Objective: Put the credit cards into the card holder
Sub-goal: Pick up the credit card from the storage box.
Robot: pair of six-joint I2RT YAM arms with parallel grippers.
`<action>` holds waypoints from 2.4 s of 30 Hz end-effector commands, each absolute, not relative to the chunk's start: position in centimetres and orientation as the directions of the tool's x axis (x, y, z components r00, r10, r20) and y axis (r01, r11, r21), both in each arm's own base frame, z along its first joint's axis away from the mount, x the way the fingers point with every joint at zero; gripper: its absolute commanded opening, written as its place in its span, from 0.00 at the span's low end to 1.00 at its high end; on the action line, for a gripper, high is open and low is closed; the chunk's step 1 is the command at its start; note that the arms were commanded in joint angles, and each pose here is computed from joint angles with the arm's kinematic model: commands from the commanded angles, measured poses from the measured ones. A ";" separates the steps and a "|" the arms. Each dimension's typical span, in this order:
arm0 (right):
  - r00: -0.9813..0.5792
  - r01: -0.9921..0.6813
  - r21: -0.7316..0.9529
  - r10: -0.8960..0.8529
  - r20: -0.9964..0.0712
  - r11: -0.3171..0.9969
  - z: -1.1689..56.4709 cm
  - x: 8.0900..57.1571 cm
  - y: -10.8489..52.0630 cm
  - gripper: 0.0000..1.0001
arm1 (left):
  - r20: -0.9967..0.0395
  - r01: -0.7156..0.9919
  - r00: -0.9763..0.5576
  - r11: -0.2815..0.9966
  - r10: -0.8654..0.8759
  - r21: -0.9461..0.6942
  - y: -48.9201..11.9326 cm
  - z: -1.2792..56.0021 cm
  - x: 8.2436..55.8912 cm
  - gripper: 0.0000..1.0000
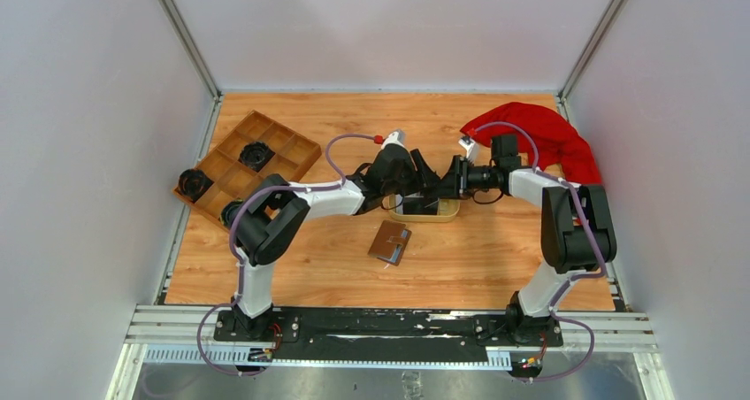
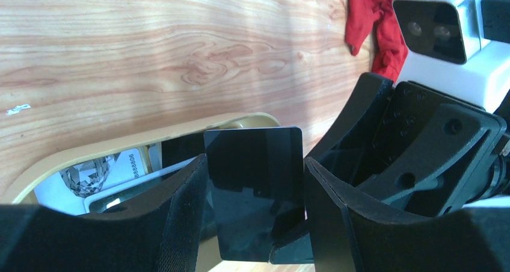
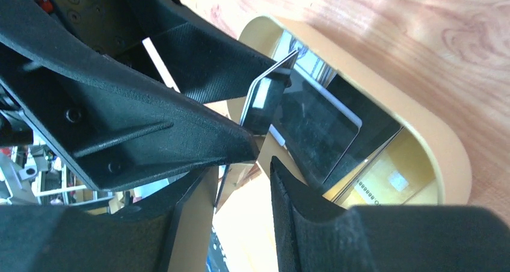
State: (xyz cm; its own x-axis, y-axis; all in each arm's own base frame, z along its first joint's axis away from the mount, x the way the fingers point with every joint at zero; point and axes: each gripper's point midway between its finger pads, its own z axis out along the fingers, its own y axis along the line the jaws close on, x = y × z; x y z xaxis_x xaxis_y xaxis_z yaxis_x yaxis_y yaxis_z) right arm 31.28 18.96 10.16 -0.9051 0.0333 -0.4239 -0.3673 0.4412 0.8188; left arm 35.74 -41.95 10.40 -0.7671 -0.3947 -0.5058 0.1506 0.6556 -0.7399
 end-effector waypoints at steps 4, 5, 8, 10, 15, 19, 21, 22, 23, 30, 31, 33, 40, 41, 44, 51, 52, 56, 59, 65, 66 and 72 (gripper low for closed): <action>-0.918 -0.300 0.822 0.089 -0.387 0.485 9.4 32.3 19.2 0.39 | -0.495 0.126 -0.753 0.644 -0.433 -0.755 -42.8 10.2 35.6 0.45; -0.921 -0.293 0.824 0.090 -0.380 0.485 9.2 32.3 19.2 0.38 | -0.495 0.126 -0.752 0.642 -0.436 -0.756 -42.8 10.3 35.6 0.45; -0.927 -0.277 0.828 0.092 -0.365 0.487 8.8 32.3 19.2 0.35 | -0.492 0.125 -0.753 0.640 -0.436 -0.758 -43.1 10.3 35.3 0.45; -0.929 -0.273 0.830 0.092 -0.359 0.486 8.7 32.3 19.2 0.33 | -0.490 0.124 -0.755 0.638 -0.436 -0.760 -43.3 10.3 35.1 0.46; -0.934 -0.265 0.808 0.069 -0.352 0.526 7.8 32.2 18.8 0.29 | -0.486 0.133 -0.763 0.632 -0.427 -0.763 -43.6 10.3 34.8 0.49; -0.935 -0.271 0.794 0.048 -0.352 0.545 7.3 32.2 18.5 0.12 | -0.489 0.144 -0.762 0.626 -0.424 -0.767 -43.7 10.5 34.7 0.52; -0.936 -0.269 0.783 0.039 -0.349 0.561 6.9 32.2 18.3 0.08 | -0.494 0.151 -0.760 0.625 -0.422 -0.766 -43.6 10.7 34.7 0.53; -0.937 -0.269 0.779 0.033 -0.347 0.566 6.7 32.1 18.2 0.07 | -0.499 0.155 -0.757 0.626 -0.422 -0.764 -43.5 10.8 34.7 0.54; -0.936 -0.274 0.774 0.028 -0.352 0.571 6.7 32.2 18.1 0.07 | -0.505 0.159 -0.754 0.630 -0.419 -0.760 -43.4 10.8 34.7 0.54; -0.909 -0.334 0.718 -0.007 -0.416 0.610 7.3 32.7 17.5 0.01 | -0.543 0.198 -0.736 0.639 -0.403 -0.743 -42.4 11.5 35.1 0.59; -0.906 -0.340 0.715 -0.010 -0.422 0.611 7.4 32.7 17.4 0.00 | -0.547 0.202 -0.734 0.639 -0.403 -0.742 -42.2 11.5 35.2 0.59; -0.899 -0.362 0.713 -0.023 -0.437 0.601 7.9 32.7 17.5 0.00 | -0.562 0.223 -0.727 0.639 -0.393 -0.736 -41.9 11.9 35.1 0.59; -0.851 -0.477 0.707 -0.074 -0.519 0.522 10.3 32.2 17.6 0.00 | -0.636 0.349 -0.673 0.595 -0.378 -0.724 -40.4 15.1 34.8 0.71; -0.845 -0.492 0.707 -0.082 -0.529 0.508 10.6 32.0 17.7 0.00 | -0.647 0.368 -0.664 0.590 -0.375 -0.719 -40.1 15.7 34.6 0.73; -0.819 -0.549 0.703 -0.122 -0.561 0.453 11.7 31.4 17.9 0.00 | -0.697 0.431 -0.630 0.593 -0.342 -0.680 -38.9 16.9 33.7 0.77; -0.707 -0.703 0.650 -0.187 -0.682 0.290 14.9 29.2 18.3 0.00 | -0.858 0.582 -0.442 0.644 -0.263 -0.497 -33.6 20.7 30.4 0.88; -0.691 -0.720 0.641 -0.188 -0.698 0.265 15.4 28.9 18.4 0.00 | -0.872 0.590 -0.414 0.652 -0.262 -0.476 -32.8 21.3 30.0 0.97; -0.649 -0.760 0.625 -0.201 -0.733 0.176 17.2 27.3 18.6 0.00 | -0.911 0.618 -0.336 0.673 -0.240 -0.406 -29.9 21.8 28.0 1.00; -0.606 -0.796 0.589 -0.211 -0.767 0.142 18.1 26.5 18.7 0.00 | -0.905 0.588 -0.332 0.692 -0.267 -0.419 -27.9 21.0 26.9 1.00; -0.554 -0.832 0.532 -0.237 -0.798 0.155 18.6 25.9 18.4 0.00 | -0.890 0.690 -0.411 0.572 -0.196 -0.444 -28.1 18.5 22.0 1.00; -0.552 -0.834 0.530 -0.236 -0.799 0.155 18.6 25.9 18.4 0.00 | -0.889 0.689 -0.422 0.575 -0.177 -0.441 -28.3 17.7 21.2 1.00; -0.560 -0.829 0.537 -0.238 -0.794 0.157 18.5 25.9 18.4 0.00 | -0.916 0.586 -0.400 0.779 0.040 -0.222 -28.2 13.1 20.1 1.00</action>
